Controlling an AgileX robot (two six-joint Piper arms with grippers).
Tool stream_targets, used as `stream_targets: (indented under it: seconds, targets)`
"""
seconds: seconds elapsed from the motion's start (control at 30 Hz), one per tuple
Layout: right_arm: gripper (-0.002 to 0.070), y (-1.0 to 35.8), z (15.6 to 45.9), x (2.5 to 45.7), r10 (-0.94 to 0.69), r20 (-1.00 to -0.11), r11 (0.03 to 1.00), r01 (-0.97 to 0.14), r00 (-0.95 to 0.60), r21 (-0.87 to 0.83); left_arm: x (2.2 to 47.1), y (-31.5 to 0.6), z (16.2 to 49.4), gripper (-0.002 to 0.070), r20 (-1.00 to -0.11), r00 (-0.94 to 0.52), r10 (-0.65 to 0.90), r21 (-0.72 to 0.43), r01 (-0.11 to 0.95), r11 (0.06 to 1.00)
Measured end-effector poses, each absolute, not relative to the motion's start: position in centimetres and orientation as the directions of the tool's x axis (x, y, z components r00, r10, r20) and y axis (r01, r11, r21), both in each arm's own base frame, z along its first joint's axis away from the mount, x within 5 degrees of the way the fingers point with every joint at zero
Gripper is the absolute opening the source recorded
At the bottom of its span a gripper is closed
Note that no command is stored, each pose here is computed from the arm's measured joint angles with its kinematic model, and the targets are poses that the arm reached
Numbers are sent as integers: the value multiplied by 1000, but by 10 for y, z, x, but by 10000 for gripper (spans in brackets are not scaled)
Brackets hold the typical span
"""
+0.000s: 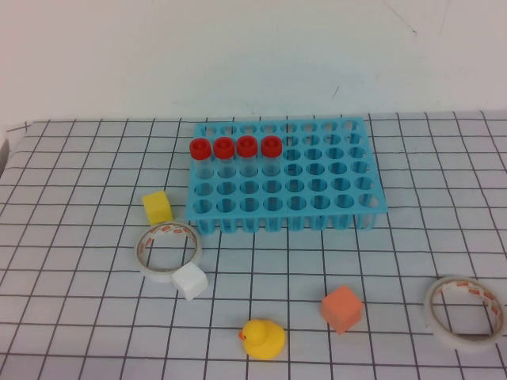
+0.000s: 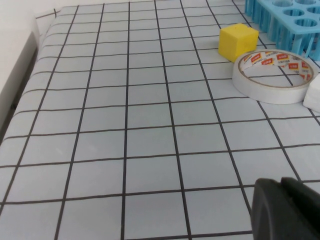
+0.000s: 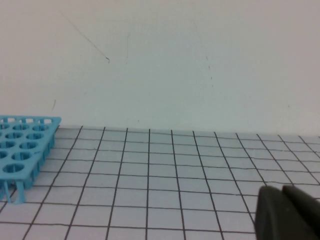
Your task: Place the test tubes
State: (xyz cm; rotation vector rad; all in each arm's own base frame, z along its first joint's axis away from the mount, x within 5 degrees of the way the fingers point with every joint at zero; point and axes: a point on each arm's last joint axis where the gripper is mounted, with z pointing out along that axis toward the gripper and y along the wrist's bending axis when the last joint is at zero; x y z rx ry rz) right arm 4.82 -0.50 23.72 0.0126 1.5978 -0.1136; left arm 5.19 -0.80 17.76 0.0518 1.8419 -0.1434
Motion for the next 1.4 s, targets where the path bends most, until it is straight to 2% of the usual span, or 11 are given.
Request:
stream_targets:
  seconds: [0.13,0.3,0.43,1.4]
  targets:
    - [-1,-5,221,50,-62,-997,994,88,-51,-66,52,-8,177,-1,-961,-274,-37,-70,110,991]
    - [-1,-6,185,55,-14,-985,995,94,-169,-30,52,-8,177,-1,-961,-274,-37,-70,110,991]
    - [-1,-7,172,52,24,-958,994,111,-286,-9,52,-8,177,-1,-961,-274,-37,-70,110,991]
    - [-1,-7,171,51,24,-948,994,113,-317,-12,52,-8,177,-1,-961,-274,-37,-70,110,991]
